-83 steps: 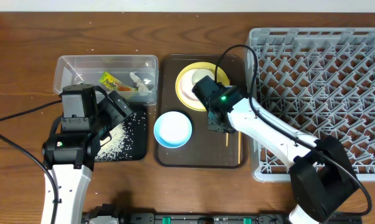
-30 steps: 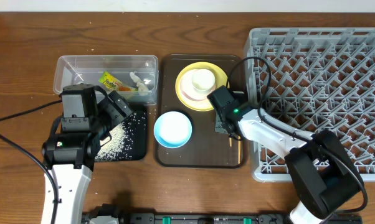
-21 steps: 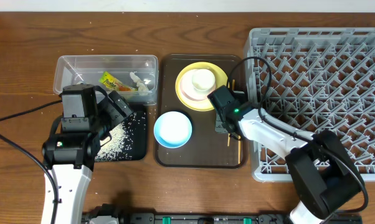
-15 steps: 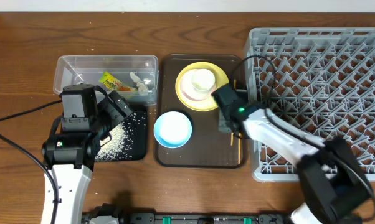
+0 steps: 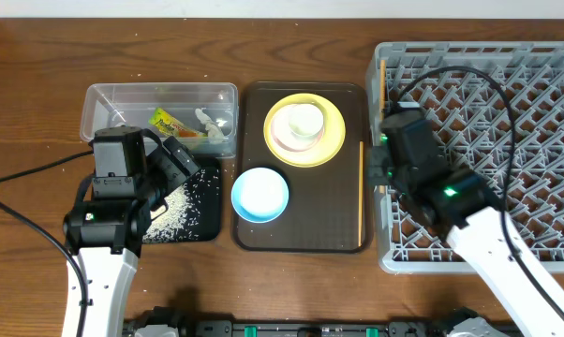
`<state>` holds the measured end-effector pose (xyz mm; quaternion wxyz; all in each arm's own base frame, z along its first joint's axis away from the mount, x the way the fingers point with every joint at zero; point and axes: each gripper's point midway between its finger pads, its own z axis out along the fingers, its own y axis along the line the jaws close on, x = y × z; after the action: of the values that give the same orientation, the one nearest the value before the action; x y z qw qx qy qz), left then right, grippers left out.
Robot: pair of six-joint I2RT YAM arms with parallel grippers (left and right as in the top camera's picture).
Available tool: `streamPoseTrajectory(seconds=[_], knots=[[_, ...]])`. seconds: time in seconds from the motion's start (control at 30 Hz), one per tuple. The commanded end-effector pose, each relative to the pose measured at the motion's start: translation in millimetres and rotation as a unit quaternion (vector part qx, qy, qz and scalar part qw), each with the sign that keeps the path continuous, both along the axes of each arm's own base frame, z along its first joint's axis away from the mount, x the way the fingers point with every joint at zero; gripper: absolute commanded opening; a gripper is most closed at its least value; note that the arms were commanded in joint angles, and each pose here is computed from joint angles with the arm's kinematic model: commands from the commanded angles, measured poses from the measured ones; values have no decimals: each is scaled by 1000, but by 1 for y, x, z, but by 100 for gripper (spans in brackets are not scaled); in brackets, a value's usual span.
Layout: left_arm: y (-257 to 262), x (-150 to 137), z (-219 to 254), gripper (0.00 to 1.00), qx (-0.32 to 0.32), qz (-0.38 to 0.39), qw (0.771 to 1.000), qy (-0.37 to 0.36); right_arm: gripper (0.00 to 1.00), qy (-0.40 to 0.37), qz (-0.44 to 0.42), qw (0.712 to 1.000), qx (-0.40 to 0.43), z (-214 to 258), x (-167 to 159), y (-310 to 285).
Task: Sort waste into correct bins and load items into the dishwasher rack
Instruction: 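Grasp one chopstick with the right gripper and lift it, then place the chopstick into the dish rack with the right gripper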
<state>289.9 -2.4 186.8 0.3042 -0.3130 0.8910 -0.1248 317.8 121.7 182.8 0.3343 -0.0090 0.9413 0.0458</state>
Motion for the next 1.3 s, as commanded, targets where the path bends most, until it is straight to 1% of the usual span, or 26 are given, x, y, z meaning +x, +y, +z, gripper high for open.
streamPoseTrajectory(seconds=[0.0,0.27,0.63,0.7,0.73,0.83,1.03,1.17,1.27], knots=[[3,2,4,95,3,5,1000,-5,1,-1,21,999,-46,6,0,-20],[3,2,4,95,3,5,1000,-5,1,62,-14,996,-69,-31,-5,-49],[3,2,4,95,3,5,1000,-5,1,117,-16,989,-88,-79,9,-47],[3,2,4,95,3,5,1000,-5,6,122,-16,988,-90,-86,12,-46],[3,2,5,95,3,5,1000,-5,10,124,-15,988,-91,-89,14,-45],[3,2,4,95,3,5,1000,-5,15,132,-15,987,-93,-94,14,-45],[3,2,4,95,3,5,1000,-5,18,137,-14,986,-94,-95,11,-46],[3,2,4,95,3,5,1000,-5,18,148,8,987,-56,-95,7,-31],[3,2,4,95,3,5,1000,-5,20,154,42,987,7,-88,2,-7]])
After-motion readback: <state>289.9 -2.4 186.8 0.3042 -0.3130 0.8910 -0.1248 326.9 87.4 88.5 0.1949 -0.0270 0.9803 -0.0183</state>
